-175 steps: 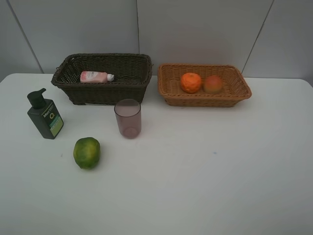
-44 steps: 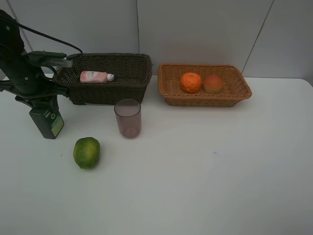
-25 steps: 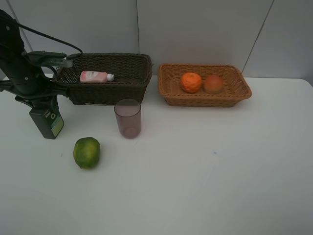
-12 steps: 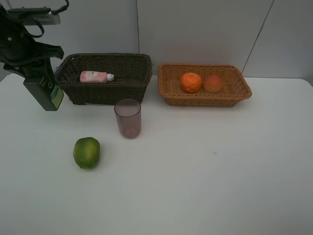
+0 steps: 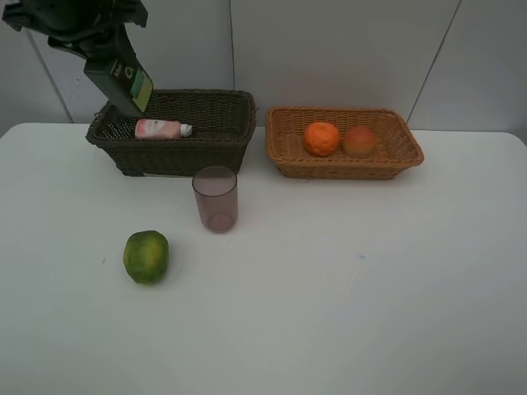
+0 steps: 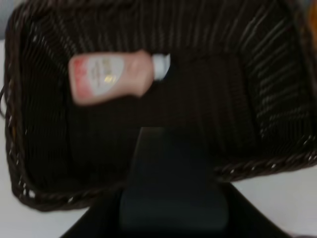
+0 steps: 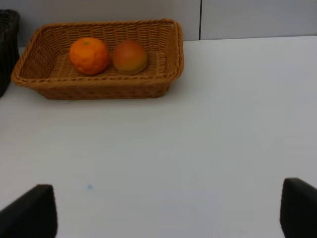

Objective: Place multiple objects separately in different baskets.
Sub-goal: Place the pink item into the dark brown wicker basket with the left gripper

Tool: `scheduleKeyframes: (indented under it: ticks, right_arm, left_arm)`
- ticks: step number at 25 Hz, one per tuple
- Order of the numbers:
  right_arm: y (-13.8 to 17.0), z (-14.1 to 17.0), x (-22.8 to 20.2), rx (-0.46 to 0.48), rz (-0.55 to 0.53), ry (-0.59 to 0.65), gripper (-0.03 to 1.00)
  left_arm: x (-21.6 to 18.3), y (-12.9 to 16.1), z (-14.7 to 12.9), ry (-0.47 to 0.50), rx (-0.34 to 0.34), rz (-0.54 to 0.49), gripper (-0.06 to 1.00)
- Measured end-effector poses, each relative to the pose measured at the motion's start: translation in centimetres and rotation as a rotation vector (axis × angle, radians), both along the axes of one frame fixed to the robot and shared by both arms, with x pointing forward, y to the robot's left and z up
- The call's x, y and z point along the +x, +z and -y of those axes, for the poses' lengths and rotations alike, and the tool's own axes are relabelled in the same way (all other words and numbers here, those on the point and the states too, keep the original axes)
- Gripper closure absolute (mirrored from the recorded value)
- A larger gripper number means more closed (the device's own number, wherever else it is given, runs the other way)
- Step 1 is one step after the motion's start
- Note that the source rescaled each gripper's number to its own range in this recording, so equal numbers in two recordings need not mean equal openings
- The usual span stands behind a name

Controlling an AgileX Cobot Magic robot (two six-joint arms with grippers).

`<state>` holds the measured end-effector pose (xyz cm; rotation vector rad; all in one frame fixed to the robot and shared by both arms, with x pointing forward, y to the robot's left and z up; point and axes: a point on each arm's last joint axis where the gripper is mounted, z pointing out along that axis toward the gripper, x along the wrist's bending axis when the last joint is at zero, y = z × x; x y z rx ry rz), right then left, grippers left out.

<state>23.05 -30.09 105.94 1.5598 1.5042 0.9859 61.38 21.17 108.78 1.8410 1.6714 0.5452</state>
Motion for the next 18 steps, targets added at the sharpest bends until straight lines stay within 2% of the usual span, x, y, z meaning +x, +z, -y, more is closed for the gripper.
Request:
scheduleKeyframes:
  ticks: [4, 7, 10, 18]
  right_arm:
    - [0.0, 0.0, 0.0, 0.0, 0.0, 0.0, 0.01]
    - [0.0, 0.0, 0.0, 0.0, 0.0, 0.0, 0.01]
    - [0.0, 0.0, 0.0, 0.0, 0.0, 0.0, 0.01]
    - [0.0, 0.0, 0.0, 0.0, 0.0, 0.0, 0.01]
  left_arm:
    - [0.7, 0.1, 1.4, -0.031, -0.026, 0.093, 0.49]
    - [1.6, -1.0, 2.3, -0.048, -0.034, 0.124, 0.49]
    - [2.8, -3.0, 3.3, -0.064, -0.035, 0.129, 0.49]
    - [6.3, -10.9, 5.1, -0.081, -0.037, 0.127, 0.49]
